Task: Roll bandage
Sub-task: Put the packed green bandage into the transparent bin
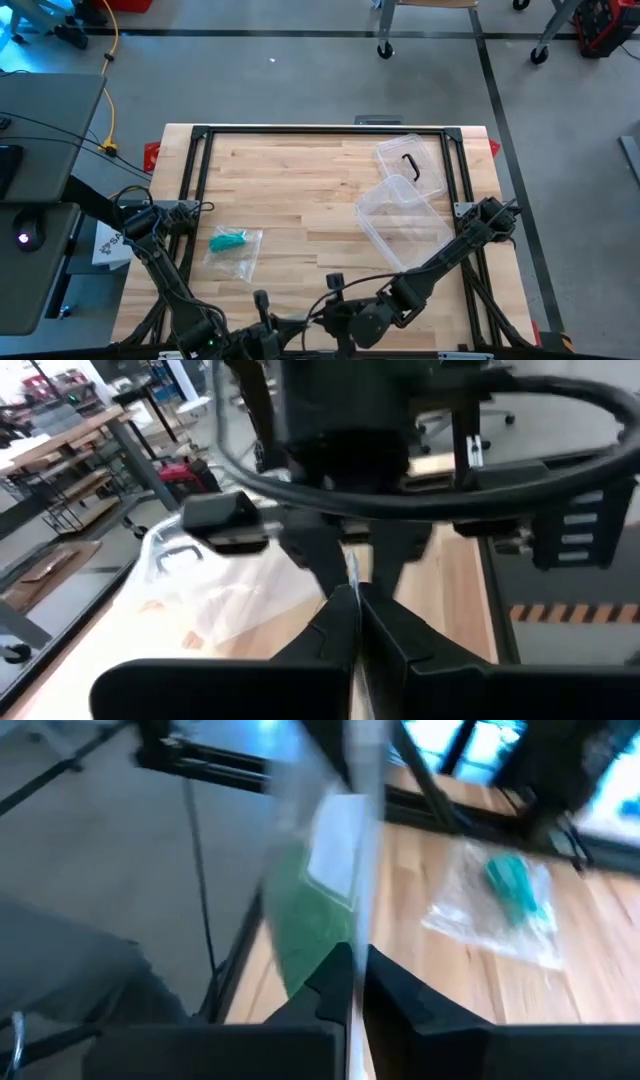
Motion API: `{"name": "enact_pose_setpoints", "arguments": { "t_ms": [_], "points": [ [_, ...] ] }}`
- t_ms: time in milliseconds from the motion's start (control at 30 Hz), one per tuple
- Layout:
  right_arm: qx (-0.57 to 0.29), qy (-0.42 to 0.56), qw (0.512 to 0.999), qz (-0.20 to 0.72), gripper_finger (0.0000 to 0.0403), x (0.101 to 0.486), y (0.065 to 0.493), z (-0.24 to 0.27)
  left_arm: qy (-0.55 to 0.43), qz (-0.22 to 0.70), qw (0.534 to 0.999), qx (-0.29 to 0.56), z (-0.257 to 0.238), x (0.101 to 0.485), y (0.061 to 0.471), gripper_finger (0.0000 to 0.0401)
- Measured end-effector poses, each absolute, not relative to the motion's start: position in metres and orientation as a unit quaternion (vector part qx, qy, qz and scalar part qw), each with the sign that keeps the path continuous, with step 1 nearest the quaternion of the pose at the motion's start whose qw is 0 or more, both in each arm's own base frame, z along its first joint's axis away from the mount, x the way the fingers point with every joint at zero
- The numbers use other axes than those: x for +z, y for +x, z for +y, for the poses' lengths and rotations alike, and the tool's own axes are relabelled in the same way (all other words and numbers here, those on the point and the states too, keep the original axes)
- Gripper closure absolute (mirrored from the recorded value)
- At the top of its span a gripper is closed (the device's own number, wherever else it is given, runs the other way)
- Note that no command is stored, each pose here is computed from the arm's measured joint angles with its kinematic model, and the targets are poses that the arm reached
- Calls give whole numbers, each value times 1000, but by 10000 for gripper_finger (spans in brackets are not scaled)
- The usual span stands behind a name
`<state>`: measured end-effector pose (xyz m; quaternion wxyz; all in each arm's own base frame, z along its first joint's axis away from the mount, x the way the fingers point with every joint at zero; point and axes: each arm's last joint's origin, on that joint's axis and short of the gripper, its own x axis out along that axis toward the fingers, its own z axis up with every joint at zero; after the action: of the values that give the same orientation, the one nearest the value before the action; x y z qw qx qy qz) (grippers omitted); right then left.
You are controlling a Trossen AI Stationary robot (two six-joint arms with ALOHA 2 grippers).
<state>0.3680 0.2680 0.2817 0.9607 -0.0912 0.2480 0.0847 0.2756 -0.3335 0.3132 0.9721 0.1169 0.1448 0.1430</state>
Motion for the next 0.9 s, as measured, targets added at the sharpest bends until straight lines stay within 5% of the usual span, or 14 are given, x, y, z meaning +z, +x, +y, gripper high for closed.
{"name": "enact_pose_setpoints", "arguments": {
  "t_ms": [200, 400, 633, 900],
  "points": [
    [-12, -85, 946, 311, 400, 278, 359, 247, 109, 198, 961, 161, -321, 297, 266, 337],
    [-136, -109, 917, 359, 401, 318, 311, 207, 67, 247, 945, 205, -306, 281, 248, 287],
    [-250, -29, 898, 361, 402, 376, 241, 147, 50, 242, 946, 210, -310, 269, 239, 279],
    [-309, 67, 859, 403, 402, 383, 208, 111, 48, 238, 949, 202, -315, 269, 235, 279]
  ]
}}
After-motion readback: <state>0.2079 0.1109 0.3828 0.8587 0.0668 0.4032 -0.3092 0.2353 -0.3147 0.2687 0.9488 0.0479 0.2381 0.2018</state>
